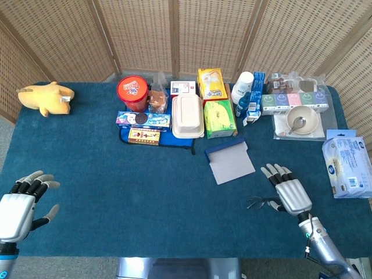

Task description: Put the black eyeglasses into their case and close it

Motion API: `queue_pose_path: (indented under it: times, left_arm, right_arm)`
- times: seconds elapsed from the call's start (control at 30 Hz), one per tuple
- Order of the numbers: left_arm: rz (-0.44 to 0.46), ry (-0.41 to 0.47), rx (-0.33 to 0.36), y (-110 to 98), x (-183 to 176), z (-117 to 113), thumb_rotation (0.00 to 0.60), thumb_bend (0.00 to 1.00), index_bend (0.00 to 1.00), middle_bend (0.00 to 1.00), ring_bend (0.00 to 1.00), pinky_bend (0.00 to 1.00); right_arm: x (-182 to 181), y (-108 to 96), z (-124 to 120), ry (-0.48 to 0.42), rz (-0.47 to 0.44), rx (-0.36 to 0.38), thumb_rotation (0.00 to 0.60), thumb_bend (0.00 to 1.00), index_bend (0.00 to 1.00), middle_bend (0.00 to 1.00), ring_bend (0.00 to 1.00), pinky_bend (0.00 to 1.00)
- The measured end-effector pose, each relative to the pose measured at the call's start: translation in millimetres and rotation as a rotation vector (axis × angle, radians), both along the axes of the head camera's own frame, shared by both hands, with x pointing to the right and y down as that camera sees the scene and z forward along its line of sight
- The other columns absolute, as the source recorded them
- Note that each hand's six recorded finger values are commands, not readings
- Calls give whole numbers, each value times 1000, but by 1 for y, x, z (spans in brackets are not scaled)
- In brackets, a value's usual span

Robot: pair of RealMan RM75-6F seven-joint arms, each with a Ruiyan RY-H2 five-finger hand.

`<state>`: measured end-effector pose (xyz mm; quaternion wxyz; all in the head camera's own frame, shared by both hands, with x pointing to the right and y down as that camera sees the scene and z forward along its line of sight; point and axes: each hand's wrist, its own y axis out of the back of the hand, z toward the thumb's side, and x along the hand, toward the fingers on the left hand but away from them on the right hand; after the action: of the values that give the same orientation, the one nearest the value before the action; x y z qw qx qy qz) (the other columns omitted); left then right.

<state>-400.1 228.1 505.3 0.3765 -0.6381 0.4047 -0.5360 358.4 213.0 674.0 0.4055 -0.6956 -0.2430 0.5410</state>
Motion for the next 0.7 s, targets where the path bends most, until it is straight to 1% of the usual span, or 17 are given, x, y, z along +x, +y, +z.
queue_pose_path:
  times: [0.13, 0.27, 0.43, 0.7]
  left_arm:
    - [0, 1, 0, 0, 0, 0, 600, 227, 353, 295, 187, 222]
    - [-2, 1, 2, 0, -1, 1, 600, 227, 353, 295, 187, 221]
    - [-7, 0, 3, 0, -4, 1, 600, 227, 353, 294, 187, 221]
    - [-15, -6, 4, 1, -8, 1, 600, 227, 353, 294, 187, 221]
  right_arm:
    - [-10, 3, -4, -27, -10, -12, 600, 240, 290, 173, 123, 155]
    - [-18, 4, -6, -45, -15, -24, 600, 250, 383, 195, 143, 156]
    - [-22, 2, -1, -41, -13, -47, 600, 248, 431, 199, 144, 159]
    - [-22, 1, 7, -35, 1, -61, 600, 247, 467, 208, 160, 163]
